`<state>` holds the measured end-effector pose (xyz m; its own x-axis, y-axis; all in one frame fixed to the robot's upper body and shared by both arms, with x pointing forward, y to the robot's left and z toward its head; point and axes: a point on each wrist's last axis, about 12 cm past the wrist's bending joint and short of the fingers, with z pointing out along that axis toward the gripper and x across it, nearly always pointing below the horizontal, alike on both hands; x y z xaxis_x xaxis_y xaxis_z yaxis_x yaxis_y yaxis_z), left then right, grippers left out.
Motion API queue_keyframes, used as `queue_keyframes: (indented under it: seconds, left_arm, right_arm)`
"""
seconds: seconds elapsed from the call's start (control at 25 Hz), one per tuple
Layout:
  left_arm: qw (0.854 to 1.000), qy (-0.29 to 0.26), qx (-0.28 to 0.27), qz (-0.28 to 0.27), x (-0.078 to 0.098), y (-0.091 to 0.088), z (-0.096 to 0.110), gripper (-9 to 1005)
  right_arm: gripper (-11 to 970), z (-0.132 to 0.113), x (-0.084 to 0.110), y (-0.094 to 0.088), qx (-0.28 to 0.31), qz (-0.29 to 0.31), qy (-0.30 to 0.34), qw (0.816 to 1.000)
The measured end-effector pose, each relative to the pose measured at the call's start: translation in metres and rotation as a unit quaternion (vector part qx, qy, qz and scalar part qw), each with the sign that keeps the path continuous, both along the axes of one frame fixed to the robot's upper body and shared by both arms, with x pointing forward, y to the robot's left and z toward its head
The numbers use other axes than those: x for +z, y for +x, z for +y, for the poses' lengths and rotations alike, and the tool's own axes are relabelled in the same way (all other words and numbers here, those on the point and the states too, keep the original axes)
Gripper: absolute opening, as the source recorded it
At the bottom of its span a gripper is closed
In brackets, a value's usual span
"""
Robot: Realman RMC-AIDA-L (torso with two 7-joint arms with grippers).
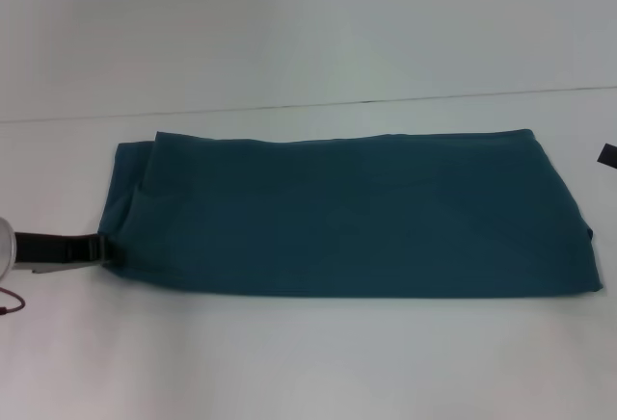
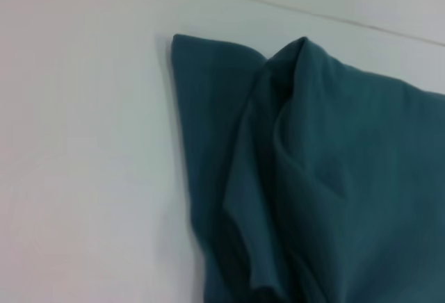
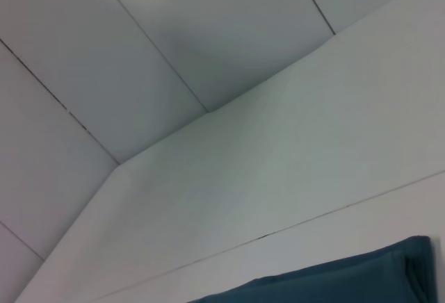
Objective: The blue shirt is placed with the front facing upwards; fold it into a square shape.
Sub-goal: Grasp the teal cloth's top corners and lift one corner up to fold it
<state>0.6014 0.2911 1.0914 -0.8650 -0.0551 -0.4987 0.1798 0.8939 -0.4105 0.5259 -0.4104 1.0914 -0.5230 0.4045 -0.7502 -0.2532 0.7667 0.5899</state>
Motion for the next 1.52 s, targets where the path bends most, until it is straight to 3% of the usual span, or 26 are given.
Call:
queue_keyframes:
  seconds: [0.8, 0.92, 1.12, 1.52]
  left_arm:
    - [0.991, -0.121, -0.017, -0.063, 0.006, -0.008, -0.013, 37]
    - [0.989, -0.130, -0.019, -0.069, 0.006, -0.008, -0.014, 37]
    - [0.988, -0.132, -0.021, -0.075, 0.006, -0.007, -0.016, 37]
    - [0.975, -0.182, -0.045, -0.117, 0.016, -0.011, -0.017, 38]
  right_arm:
    - [731, 0.037, -0.027, 0.004, 0.030, -0.046, -0.068, 0.996]
    - [686, 0.040, -0.029, 0.006, 0.030, -0.049, -0.075, 0.995]
    - [473, 0.038, -0.034, 0.008, 0.013, -0.044, -0.090, 0.995]
    - [241, 0.050, -0.042, 0.014, 0.018, -0.060, -0.107, 0.992]
